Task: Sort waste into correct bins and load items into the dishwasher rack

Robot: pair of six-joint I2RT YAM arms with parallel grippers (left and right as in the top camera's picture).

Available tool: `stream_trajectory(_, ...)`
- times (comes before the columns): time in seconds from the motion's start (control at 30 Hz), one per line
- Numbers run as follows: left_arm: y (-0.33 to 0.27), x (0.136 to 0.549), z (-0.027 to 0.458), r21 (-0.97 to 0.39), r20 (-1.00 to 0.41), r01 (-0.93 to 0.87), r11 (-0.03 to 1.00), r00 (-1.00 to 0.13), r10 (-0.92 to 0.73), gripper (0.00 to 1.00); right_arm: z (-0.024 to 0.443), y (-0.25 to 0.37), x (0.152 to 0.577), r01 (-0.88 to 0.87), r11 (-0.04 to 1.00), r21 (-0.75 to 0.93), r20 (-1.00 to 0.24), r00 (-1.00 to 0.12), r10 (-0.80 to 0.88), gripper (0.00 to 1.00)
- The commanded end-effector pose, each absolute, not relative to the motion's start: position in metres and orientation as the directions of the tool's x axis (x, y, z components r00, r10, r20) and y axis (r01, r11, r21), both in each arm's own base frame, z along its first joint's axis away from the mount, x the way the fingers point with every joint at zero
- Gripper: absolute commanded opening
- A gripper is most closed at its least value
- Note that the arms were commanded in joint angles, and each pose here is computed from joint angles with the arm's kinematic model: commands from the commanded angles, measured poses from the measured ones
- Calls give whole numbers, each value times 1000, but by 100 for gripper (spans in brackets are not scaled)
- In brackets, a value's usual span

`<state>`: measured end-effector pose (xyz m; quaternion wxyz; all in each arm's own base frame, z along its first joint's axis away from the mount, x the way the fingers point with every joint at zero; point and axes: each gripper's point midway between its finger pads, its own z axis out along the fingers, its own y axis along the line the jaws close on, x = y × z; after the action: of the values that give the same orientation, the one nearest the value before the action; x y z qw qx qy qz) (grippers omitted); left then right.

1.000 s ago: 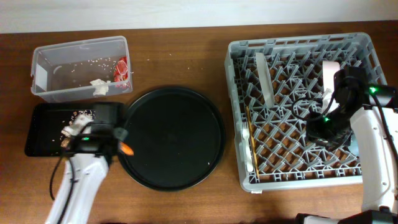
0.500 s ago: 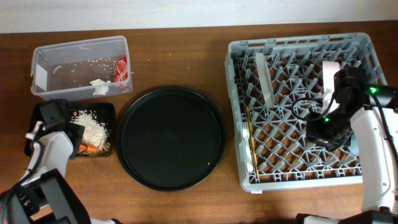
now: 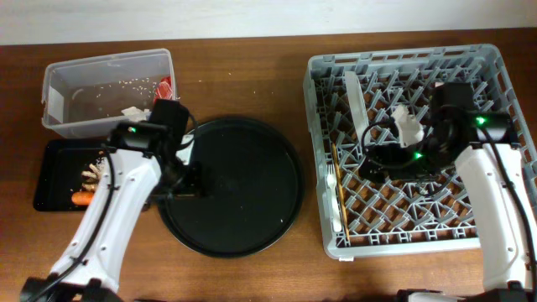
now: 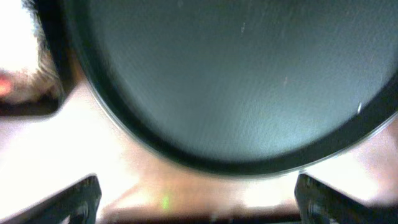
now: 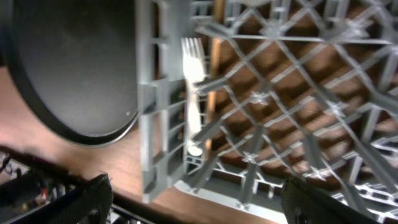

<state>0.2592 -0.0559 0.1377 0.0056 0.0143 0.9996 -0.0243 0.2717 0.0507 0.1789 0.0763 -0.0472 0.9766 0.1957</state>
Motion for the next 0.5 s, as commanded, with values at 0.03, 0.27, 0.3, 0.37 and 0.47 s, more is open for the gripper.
stream_trajectory(0.03,-23,256,181,-46,-106,-48,998,-993,-53,98,186,34,249,-78,956,283,-129,-991,-43,96)
stream_trajectory(0.27,-8,197,258,-77,-769,-30,997,-635,-79,99,258,7,205,-61,997,56,-663,-749,-9,99)
stream_trajectory(0.3,-8,182,262,-83,-810,-24,996,-581,-82,99,268,6,197,-60,997,44,-701,-713,-12,99)
stream_trajectory(0.37,-7,169,273,-90,-852,-17,996,-516,-86,99,271,7,192,-61,997,41,-714,-700,-13,99)
stream_trajectory(0.47,-7,167,269,-88,-843,-19,996,-531,-85,99,270,7,192,-61,997,42,-710,-704,-13,99)
